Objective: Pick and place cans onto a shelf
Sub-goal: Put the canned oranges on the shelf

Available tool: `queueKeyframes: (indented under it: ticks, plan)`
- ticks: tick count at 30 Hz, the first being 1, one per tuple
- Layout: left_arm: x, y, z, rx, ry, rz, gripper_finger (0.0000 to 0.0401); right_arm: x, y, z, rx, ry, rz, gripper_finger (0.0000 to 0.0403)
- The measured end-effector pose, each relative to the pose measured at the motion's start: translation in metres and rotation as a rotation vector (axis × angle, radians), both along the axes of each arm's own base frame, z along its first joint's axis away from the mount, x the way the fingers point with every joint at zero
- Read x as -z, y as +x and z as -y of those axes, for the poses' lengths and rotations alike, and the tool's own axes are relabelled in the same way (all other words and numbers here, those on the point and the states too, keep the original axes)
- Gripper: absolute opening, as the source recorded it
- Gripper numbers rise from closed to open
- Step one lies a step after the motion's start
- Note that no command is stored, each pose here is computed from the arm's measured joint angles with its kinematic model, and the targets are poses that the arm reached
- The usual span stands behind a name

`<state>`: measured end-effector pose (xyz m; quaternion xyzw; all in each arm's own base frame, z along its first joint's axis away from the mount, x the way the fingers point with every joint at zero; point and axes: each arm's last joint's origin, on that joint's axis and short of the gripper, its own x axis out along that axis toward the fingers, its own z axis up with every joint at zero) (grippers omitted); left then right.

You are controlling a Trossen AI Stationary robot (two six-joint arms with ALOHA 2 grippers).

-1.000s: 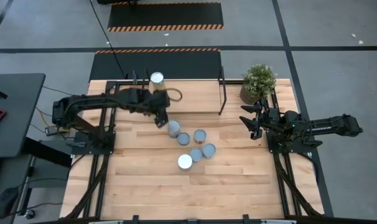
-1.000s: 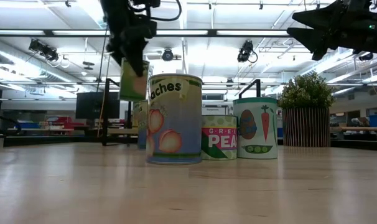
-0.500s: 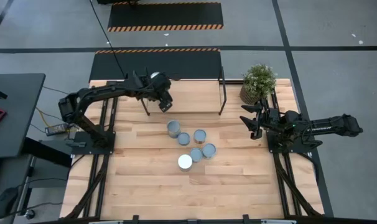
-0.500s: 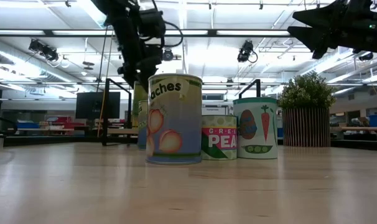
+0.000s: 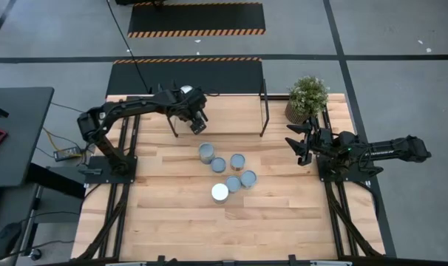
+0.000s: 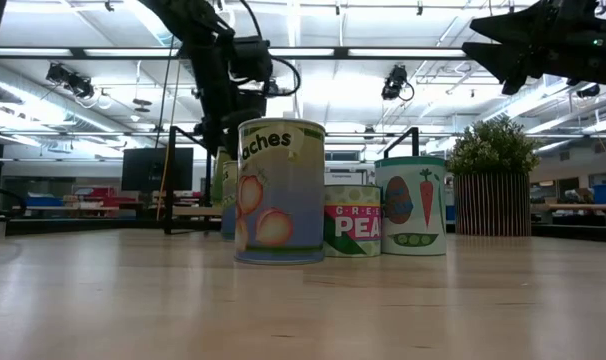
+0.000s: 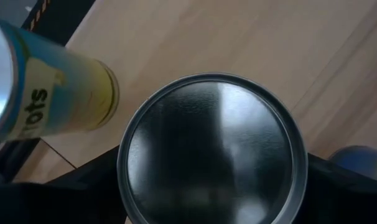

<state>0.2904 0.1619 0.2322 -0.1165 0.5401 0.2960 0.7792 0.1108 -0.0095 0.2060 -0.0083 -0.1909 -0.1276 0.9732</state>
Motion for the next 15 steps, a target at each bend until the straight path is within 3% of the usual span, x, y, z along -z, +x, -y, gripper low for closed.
queueKeyframes:
  ticks: [8,15]
  plan:
    - [0.0047,-0.0024,-0.0002,0.032,-0.014,-0.042,0.0391,-0.0002,-0.0001,-0.0001,-0.003,-0.001,0.002,0.0250]
    - [0.0005,-0.0012,-0.0012,0.087,0.051,-0.086,0.0394,-0.0001,0.0000,-0.0001,-0.003,-0.001,0.002,0.0250]
